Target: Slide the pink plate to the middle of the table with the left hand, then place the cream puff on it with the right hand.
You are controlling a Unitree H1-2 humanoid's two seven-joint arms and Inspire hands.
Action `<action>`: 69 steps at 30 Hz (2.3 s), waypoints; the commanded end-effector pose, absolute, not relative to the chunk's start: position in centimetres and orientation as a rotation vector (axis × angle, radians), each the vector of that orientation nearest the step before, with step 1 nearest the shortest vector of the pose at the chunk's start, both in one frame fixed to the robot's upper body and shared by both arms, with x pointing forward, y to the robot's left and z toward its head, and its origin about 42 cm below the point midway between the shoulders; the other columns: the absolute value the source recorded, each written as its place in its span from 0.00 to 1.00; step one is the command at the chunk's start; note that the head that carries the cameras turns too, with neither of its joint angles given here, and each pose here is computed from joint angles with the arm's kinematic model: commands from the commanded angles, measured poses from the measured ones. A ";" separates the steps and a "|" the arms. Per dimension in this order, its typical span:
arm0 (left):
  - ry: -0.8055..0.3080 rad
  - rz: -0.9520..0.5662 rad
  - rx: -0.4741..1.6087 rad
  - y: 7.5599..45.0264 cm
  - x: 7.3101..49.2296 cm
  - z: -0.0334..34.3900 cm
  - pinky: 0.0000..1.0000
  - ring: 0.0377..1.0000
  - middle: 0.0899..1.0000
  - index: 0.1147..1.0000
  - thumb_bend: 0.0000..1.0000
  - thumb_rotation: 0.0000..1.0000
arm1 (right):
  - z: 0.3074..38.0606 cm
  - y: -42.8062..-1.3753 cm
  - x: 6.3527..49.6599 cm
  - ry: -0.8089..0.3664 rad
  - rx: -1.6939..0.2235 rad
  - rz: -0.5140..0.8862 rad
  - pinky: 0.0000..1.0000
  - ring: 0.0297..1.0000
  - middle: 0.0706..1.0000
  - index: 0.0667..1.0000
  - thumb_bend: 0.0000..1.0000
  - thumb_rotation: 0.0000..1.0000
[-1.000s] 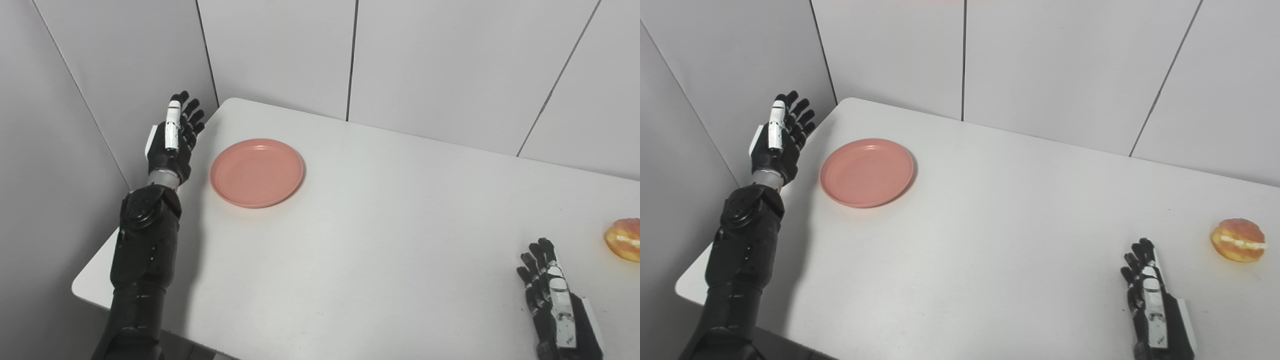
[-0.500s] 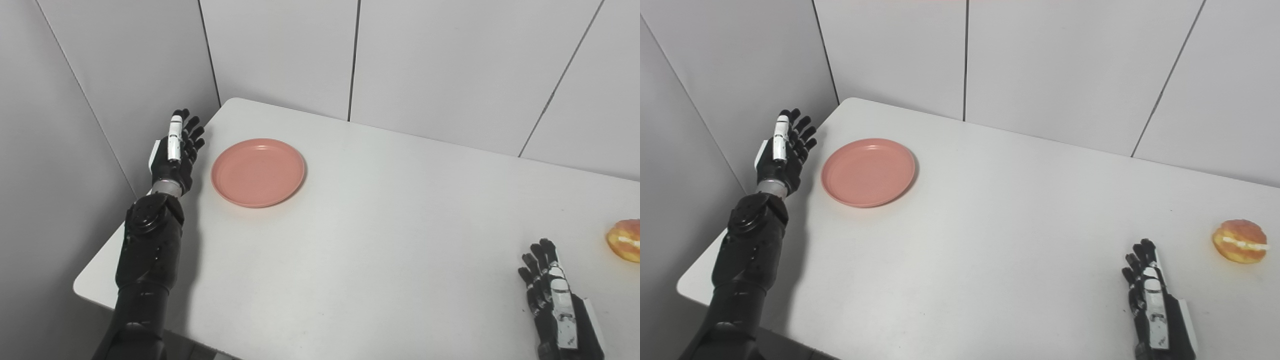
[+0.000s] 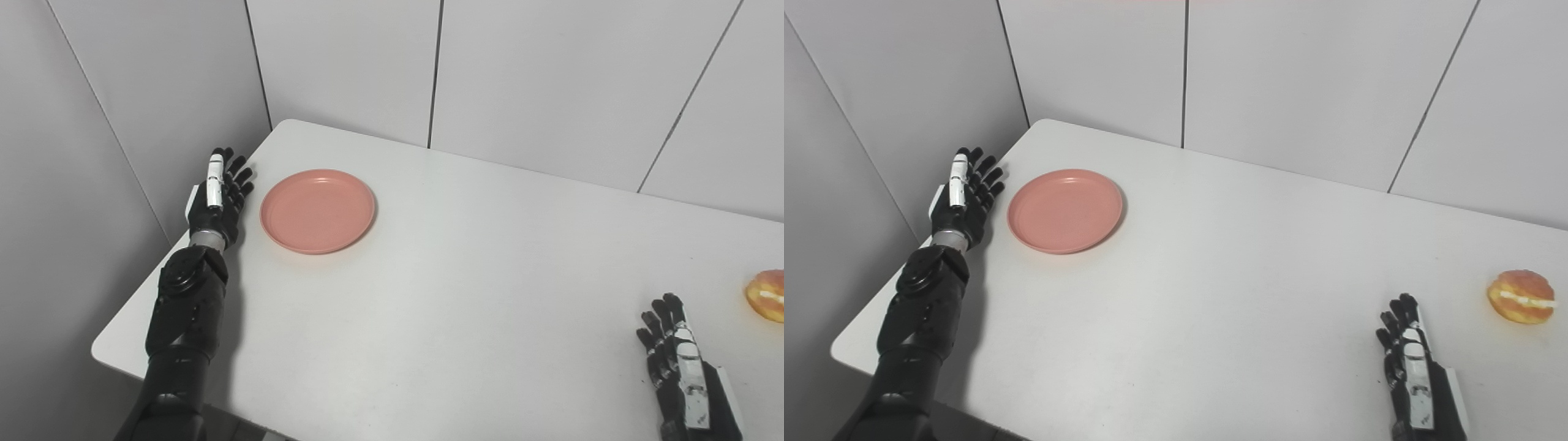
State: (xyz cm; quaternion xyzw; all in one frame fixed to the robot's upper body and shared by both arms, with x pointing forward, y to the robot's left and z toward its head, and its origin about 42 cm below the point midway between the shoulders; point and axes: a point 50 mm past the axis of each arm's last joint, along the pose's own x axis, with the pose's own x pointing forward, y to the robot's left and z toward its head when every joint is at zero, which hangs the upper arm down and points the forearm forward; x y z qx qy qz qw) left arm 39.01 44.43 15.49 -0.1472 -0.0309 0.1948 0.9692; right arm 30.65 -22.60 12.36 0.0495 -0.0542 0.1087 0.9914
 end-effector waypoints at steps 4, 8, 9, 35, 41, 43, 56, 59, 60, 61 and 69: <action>-0.106 0.341 -0.273 44.1 40.6 16.5 0.97 0.94 0.93 0.92 0.32 1.00 | 12.2 -22.8 30.4 -0.101 0.106 0.218 1.00 1.00 1.00 1.00 0.11 1.00; -0.081 0.325 -0.282 43.6 40.9 15.5 0.97 0.94 0.93 0.92 0.34 1.00 | 12.3 -22.8 30.4 -0.105 0.104 0.215 1.00 1.00 1.00 1.00 0.12 1.00; -0.076 0.320 -0.286 43.6 40.9 15.3 0.97 0.94 0.93 0.91 0.35 1.00 | 12.3 -22.7 30.4 -0.102 0.106 0.214 1.00 1.00 1.00 1.00 0.12 1.00; 0.004 0.117 -0.309 36.1 41.5 14.9 0.96 0.94 0.94 0.92 0.34 1.00 | 12.4 -22.4 30.3 -0.107 0.099 0.219 1.00 1.00 1.00 1.00 0.12 1.00; 0.031 0.099 -0.321 34.3 41.8 14.6 0.94 0.92 0.92 0.91 0.33 1.00 | 12.3 -22.4 30.4 -0.113 0.097 0.227 1.00 1.00 1.00 1.00 0.13 1.00; 0.037 0.090 -0.319 33.9 42.0 14.6 0.93 0.91 0.91 0.90 0.32 1.00 | 12.3 -22.3 30.4 -0.114 0.098 0.229 1.00 1.00 1.00 1.00 0.13 1.00; 0.052 -0.003 -0.334 30.6 42.6 14.7 0.94 0.92 0.92 0.91 0.35 1.00 | 12.5 -21.8 30.3 -0.114 0.103 0.229 1.00 1.00 1.00 1.00 0.17 1.00; 0.056 -0.029 -0.332 30.1 42.7 14.5 0.94 0.92 0.92 0.91 0.37 1.00 | 12.5 -21.6 30.3 -0.115 0.095 0.223 1.00 1.00 1.00 1.00 0.18 1.00; 0.059 -0.035 -0.326 29.9 42.7 14.4 0.94 0.92 0.92 0.91 0.37 1.00 | 12.5 -21.6 30.3 -0.114 0.095 0.223 1.00 1.00 1.00 1.00 0.18 1.00; 0.062 -0.039 -0.326 29.6 42.7 14.3 0.94 0.92 0.92 0.91 0.37 1.00 | 12.5 -21.5 30.4 -0.112 0.097 0.223 1.00 1.00 1.00 1.00 0.19 1.00; 0.085 -0.091 -0.312 28.2 42.8 13.6 0.91 0.89 0.90 0.89 0.37 1.00 | 12.6 -21.3 30.4 -0.120 0.087 0.221 1.00 1.00 1.00 1.00 0.21 1.00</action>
